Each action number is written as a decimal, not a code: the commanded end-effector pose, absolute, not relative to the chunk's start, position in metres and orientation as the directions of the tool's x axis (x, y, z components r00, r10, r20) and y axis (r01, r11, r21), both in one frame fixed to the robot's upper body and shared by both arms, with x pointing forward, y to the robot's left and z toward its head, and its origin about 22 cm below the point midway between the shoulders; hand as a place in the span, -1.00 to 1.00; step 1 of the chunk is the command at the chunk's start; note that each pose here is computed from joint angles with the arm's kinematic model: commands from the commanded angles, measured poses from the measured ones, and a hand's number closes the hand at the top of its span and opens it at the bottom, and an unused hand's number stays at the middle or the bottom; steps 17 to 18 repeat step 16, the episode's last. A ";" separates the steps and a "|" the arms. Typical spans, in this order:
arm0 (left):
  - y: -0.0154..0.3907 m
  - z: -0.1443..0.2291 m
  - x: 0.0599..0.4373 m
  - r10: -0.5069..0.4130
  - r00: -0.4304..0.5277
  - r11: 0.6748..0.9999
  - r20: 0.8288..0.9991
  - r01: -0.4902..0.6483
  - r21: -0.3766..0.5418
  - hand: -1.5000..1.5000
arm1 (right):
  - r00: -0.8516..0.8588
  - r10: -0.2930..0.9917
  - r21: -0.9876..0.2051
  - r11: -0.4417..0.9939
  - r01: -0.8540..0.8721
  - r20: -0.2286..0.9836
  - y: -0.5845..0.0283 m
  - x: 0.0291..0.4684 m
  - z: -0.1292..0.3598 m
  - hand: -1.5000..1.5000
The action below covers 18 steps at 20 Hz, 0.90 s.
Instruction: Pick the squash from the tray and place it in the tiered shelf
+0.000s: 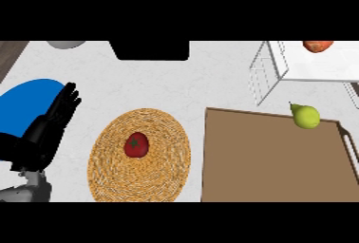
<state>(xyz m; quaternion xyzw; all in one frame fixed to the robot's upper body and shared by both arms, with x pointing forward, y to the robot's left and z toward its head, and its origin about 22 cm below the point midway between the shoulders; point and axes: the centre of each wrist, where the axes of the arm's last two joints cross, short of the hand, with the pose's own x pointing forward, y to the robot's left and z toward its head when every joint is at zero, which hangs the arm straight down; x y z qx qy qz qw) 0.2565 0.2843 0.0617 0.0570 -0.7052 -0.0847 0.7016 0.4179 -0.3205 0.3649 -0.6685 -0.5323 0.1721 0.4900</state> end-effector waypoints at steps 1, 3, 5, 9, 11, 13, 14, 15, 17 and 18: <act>0.271 0.057 0.257 -0.189 -0.005 0.982 0.982 0.030 0.189 0.00 | 0.301 0.809 -0.722 0.205 0.661 0.505 -0.318 0.399 0.405 -1.00; 0.285 0.061 0.253 -0.193 0.014 0.981 0.981 0.030 0.192 0.00 | 0.303 0.726 -0.647 0.249 0.721 0.617 -0.344 0.387 0.417 -1.00; 0.283 0.073 0.255 -0.194 -0.006 0.981 0.981 0.011 0.194 0.00 | 0.260 0.657 -0.573 0.319 0.755 0.708 -0.371 0.363 0.436 -1.00; 0.294 0.055 0.243 -0.187 0.030 0.982 0.982 -0.003 0.187 0.00 | 0.200 0.511 -0.440 0.406 0.801 0.836 -0.410 0.316 0.469 -1.00; 0.288 0.055 0.247 -0.197 0.027 0.980 0.980 0.008 0.197 0.00 | 0.237 0.469 -0.454 0.428 0.782 0.851 -0.440 0.301 0.459 -1.00; 0.282 0.079 0.252 -0.186 0.010 0.982 0.983 0.020 0.186 0.00 | 0.221 0.464 -0.445 0.456 0.771 0.858 -0.451 0.279 0.467 -1.00; 0.279 0.064 0.250 -0.187 0.005 0.982 0.982 0.004 0.187 0.00 | 0.202 0.460 -0.430 0.468 0.772 0.865 -0.467 0.269 0.459 -1.00; 0.286 0.069 0.247 -0.192 0.010 0.981 0.981 0.009 0.192 0.00 | 0.197 0.437 -0.409 0.470 0.782 0.878 -0.466 0.262 0.462 -1.00; 0.289 0.074 0.254 -0.196 0.007 0.980 0.981 -0.020 0.196 0.00 | 0.164 0.438 -0.384 0.480 0.789 0.884 -0.491 0.240 0.460 -1.00; 0.289 0.074 0.254 -0.196 0.007 0.980 0.981 -0.020 0.196 0.00 | 0.164 0.438 -0.384 0.480 0.789 0.884 -0.491 0.240 0.460 -1.00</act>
